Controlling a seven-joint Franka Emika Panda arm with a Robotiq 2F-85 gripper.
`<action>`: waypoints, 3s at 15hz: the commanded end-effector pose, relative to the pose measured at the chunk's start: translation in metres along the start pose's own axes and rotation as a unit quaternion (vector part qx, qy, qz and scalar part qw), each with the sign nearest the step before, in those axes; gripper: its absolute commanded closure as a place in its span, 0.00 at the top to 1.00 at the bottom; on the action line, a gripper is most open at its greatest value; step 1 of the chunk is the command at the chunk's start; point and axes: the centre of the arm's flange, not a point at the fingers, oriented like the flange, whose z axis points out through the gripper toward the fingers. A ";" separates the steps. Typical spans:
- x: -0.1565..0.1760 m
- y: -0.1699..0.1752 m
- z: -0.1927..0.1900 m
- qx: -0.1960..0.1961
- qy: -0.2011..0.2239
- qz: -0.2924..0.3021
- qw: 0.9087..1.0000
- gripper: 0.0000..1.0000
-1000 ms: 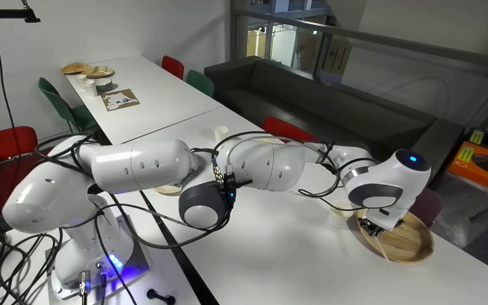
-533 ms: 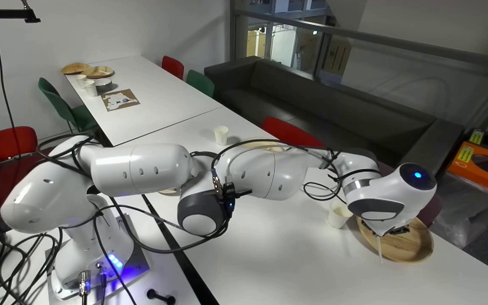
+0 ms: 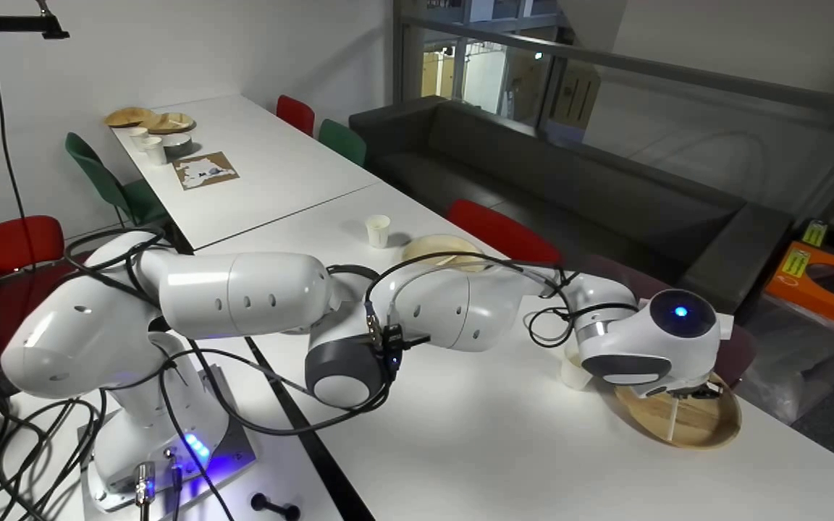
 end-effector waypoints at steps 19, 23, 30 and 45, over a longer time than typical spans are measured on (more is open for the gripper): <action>-0.012 0.014 0.096 -0.001 -0.036 0.002 0.999 0.02; 0.001 0.017 0.102 -0.022 -0.032 -0.004 0.999 0.02; 0.018 0.018 0.105 -0.066 -0.027 -0.009 0.997 0.02; 0.064 0.022 0.075 -0.214 -0.020 -0.073 0.974 0.02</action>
